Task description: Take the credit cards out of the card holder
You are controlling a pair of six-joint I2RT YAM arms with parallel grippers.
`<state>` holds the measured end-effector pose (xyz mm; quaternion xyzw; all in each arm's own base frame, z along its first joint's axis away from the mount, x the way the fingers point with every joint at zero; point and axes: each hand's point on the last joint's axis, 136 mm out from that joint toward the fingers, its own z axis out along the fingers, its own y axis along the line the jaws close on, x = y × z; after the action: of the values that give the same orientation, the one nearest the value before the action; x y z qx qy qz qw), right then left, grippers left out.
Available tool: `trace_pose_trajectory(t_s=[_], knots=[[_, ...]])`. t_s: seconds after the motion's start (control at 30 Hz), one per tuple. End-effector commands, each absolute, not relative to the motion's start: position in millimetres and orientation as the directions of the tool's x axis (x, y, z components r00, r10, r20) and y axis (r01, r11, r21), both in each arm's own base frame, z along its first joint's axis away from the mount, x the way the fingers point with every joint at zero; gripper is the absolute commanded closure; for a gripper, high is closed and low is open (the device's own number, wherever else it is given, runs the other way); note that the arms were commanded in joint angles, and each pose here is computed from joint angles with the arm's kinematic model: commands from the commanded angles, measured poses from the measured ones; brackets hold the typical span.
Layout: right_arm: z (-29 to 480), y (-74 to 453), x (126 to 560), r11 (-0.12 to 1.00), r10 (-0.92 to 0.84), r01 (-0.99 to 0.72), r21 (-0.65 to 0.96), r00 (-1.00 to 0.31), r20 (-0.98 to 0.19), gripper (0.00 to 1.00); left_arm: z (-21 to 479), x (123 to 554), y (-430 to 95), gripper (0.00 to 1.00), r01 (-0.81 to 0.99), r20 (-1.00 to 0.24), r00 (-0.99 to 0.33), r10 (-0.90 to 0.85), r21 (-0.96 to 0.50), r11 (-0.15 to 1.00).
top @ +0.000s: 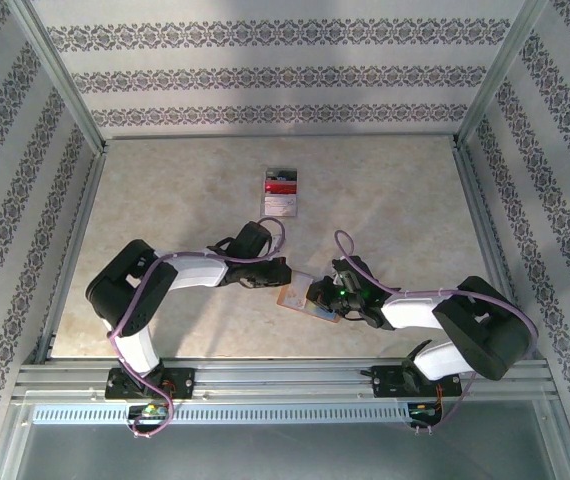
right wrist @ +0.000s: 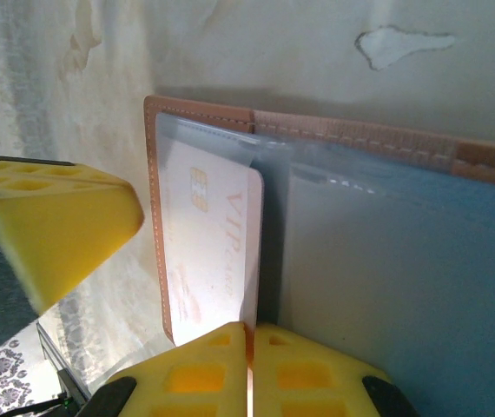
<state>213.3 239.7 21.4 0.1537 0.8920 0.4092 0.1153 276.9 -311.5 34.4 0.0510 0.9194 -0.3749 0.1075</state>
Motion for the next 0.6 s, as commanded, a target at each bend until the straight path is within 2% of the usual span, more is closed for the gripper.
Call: trace_pose_trajectory(t_s=[0.0, 0.57], knots=[[0.6, 225.0, 204.9, 0.661, 0.382, 0.23, 0.714, -0.923, -0.056, 0.93, 30.4, 274.2, -314.7, 0.98, 0.179, -0.22, -0.975, 0.038, -0.67, 0.72], [7.5, 223.0, 204.6, 0.63, 0.396, 0.225, 0.743, -0.916, -0.058, 0.93, -14.6, 260.2, -283.4, 1.0, 0.151, -0.171, -0.983, 0.071, -0.515, 0.844]])
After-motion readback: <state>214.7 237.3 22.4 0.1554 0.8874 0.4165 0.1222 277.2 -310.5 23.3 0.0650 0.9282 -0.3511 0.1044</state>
